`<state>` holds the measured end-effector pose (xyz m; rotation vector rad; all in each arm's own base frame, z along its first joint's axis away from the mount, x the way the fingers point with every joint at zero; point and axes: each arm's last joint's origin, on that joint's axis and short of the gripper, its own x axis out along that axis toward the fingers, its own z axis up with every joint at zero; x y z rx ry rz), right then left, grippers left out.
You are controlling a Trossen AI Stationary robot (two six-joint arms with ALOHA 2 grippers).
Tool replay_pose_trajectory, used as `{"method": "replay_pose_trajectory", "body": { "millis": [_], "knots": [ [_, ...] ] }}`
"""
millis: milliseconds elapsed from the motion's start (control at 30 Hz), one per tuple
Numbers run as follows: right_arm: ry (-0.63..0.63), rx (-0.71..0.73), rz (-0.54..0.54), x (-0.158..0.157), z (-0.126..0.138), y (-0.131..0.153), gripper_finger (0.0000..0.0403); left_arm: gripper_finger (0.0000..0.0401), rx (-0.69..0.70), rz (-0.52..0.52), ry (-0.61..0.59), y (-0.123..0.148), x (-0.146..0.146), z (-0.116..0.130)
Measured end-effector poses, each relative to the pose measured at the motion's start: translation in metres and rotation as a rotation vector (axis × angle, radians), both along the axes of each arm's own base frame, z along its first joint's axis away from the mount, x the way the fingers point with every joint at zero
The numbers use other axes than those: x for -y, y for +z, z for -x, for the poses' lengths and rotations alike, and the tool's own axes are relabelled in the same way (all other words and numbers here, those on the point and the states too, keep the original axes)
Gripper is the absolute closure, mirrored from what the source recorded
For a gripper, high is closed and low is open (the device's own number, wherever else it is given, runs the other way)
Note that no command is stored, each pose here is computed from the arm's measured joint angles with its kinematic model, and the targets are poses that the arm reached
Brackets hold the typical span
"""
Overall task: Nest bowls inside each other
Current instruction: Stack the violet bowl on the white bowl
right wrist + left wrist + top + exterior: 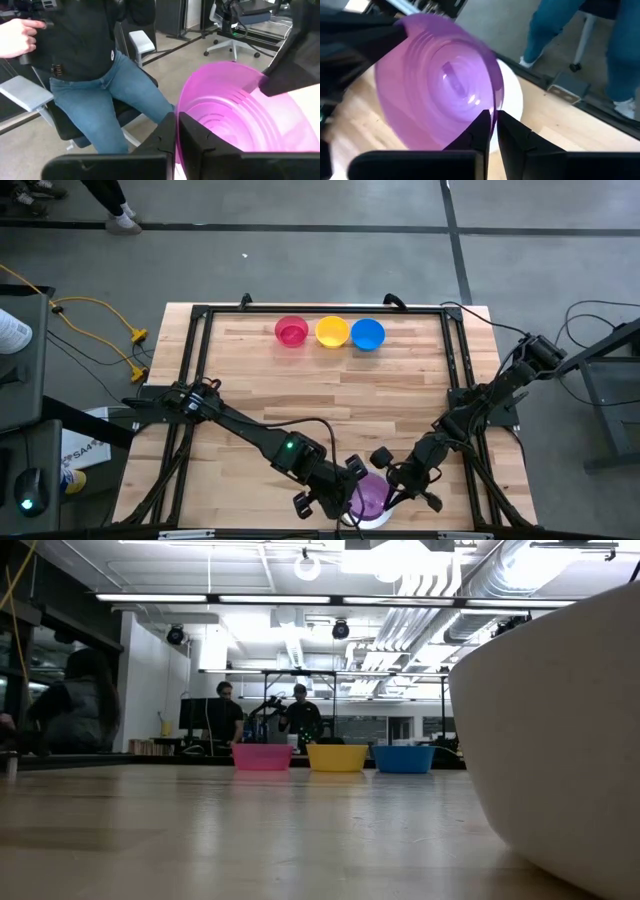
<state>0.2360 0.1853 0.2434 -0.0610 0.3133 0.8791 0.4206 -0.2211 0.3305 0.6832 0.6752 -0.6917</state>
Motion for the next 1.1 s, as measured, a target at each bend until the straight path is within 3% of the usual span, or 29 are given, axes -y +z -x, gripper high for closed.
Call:
{"method": "replay_pose_trajectory", "body": {
  "millis": [467, 600, 867, 1100],
  "knots": [
    [-0.056, -0.044, 0.007, 0.001, -0.001, -0.004, 0.0399, 0.0289, -0.010, 0.023, 0.147, 0.000, -0.001, -0.001],
    [-0.068, -0.063, 0.004, 0.001, -0.001, -0.005, 0.0400, 0.0285, -0.015, 0.000, 0.159, -0.001, -0.002, 0.000],
    [-0.078, -0.085, 0.050, -0.008, 0.008, -0.009, 0.0400, 0.0285, -0.075, -0.107, 0.297, -0.007, -0.011, 0.006],
    [-0.116, -0.120, 0.061, -0.014, 0.015, -0.012, 0.0400, 0.0285, -0.087, -0.088, 0.320, 0.003, -0.014, 0.014]
  ]
}}
